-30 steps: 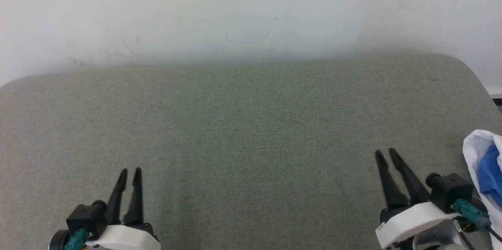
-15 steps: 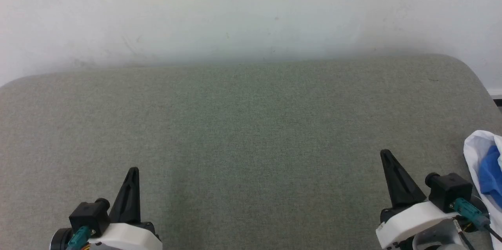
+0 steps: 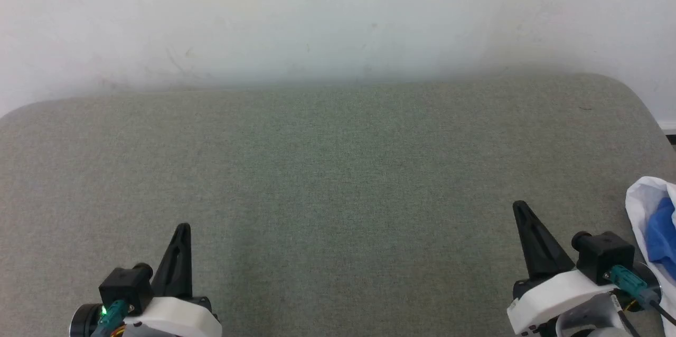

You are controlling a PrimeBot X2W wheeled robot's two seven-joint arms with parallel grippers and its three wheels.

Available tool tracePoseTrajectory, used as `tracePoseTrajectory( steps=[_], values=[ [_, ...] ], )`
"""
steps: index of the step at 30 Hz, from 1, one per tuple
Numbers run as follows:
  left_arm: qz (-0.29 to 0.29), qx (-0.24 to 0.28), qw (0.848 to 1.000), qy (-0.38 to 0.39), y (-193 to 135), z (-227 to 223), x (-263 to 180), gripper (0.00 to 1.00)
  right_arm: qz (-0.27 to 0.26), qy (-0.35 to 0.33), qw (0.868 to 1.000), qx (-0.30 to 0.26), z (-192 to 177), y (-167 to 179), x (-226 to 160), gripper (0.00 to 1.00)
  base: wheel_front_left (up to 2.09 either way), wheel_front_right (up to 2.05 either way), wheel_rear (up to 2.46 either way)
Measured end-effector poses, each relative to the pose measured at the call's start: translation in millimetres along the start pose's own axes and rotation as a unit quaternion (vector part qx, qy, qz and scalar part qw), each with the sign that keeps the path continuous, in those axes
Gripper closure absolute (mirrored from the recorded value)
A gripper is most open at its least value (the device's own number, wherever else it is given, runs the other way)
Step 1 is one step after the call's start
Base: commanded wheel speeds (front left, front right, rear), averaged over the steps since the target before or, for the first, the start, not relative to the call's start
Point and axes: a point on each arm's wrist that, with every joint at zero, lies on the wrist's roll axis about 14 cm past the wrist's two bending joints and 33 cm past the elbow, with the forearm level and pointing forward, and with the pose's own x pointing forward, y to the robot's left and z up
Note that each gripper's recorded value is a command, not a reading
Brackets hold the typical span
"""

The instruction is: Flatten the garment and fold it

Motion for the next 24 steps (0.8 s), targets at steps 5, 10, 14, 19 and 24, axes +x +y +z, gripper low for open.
tracePoseTrajectory(
  steps=[5, 10, 14, 19, 24],
  values=[
    [-0.002, 0.007, 1.000, 0.001, -1.4, 0.9, 0.5, 1.00, 0.000, 0.000, 1.000, -0.002, 0.0, 0.0, 0.3, 1.00, 0.00, 0.00, 0.00],
    [-0.001, 0.010, 1.000, 0.003, -2.3, 1.6, 0.8, 1.00, 0.000, 0.002, 1.000, -0.005, 0.0, 0.0, 0.8, 1.00, 0.00, 0.00, 0.00],
    [-0.002, 0.011, 1.000, 0.005, -3.4, 2.0, 0.9, 1.00, 0.001, 0.002, 1.000, -0.009, 0.6, 0.1, 1.7, 1.00, 0.00, 0.00, 0.00],
    [-0.002, 0.014, 1.000, 0.007, -4.6, 2.4, 1.1, 1.00, 0.001, 0.002, 1.000, -0.011, 1.0, -0.2, 2.1, 1.00, 0.00, 0.00, 0.00],
    [-0.001, 0.015, 1.000, 0.007, -5.2, 3.8, 1.7, 1.00, 0.001, 0.002, 1.000, -0.014, 1.2, -0.2, 2.5, 1.00, 0.00, 0.00, 0.00]
  ],
)
